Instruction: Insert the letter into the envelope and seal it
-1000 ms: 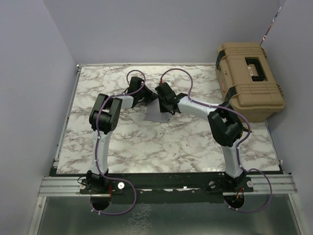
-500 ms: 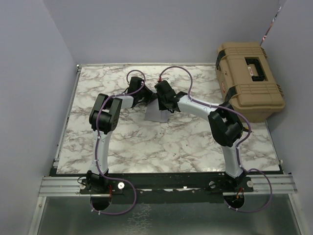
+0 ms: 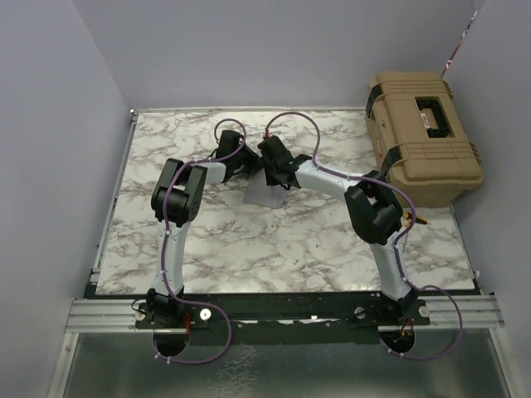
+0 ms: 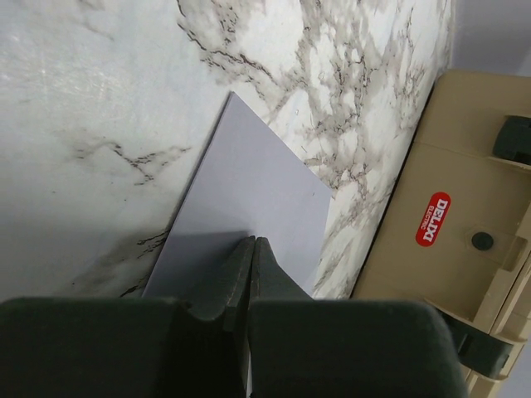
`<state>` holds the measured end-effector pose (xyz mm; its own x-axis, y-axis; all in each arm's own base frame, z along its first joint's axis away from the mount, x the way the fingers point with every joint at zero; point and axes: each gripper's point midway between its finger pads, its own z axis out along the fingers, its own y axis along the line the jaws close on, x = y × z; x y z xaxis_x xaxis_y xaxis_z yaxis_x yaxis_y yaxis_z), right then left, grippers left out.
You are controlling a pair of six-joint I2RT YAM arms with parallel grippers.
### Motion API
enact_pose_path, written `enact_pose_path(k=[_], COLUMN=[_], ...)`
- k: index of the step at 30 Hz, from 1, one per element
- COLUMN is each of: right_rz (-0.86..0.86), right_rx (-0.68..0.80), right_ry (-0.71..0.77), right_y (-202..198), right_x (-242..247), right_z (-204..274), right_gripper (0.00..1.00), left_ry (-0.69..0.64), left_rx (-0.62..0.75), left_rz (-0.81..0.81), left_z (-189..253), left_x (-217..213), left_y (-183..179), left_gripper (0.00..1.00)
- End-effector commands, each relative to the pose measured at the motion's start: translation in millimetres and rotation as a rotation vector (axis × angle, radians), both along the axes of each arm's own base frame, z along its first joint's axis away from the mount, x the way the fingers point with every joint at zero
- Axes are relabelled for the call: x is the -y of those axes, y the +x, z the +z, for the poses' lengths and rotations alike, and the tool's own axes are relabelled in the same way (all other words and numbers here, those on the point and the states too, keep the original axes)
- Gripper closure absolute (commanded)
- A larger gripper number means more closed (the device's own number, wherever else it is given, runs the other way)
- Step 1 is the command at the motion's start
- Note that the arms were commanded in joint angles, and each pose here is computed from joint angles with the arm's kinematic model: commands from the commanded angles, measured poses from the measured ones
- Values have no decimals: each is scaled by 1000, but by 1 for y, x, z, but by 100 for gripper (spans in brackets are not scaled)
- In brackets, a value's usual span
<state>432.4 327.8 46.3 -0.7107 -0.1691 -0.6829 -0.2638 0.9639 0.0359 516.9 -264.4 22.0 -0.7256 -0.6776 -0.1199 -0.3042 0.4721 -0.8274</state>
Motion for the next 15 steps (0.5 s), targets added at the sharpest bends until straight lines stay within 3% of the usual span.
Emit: enact_pose_path(k=[1, 15], right_rz=[-64, -42], right_rx=[-27, 8], right_ry=[-64, -102], right_y=[12, 45], right_x=[21, 20], right_z=[-26, -29], right_gripper=[100, 100], left_ry=[198, 201], left_rx=[-358, -355], left_rz=[25, 32], left_z=[-117, -118], left_x=[-42, -49], left_y=[-71, -69], left_gripper=[100, 100])
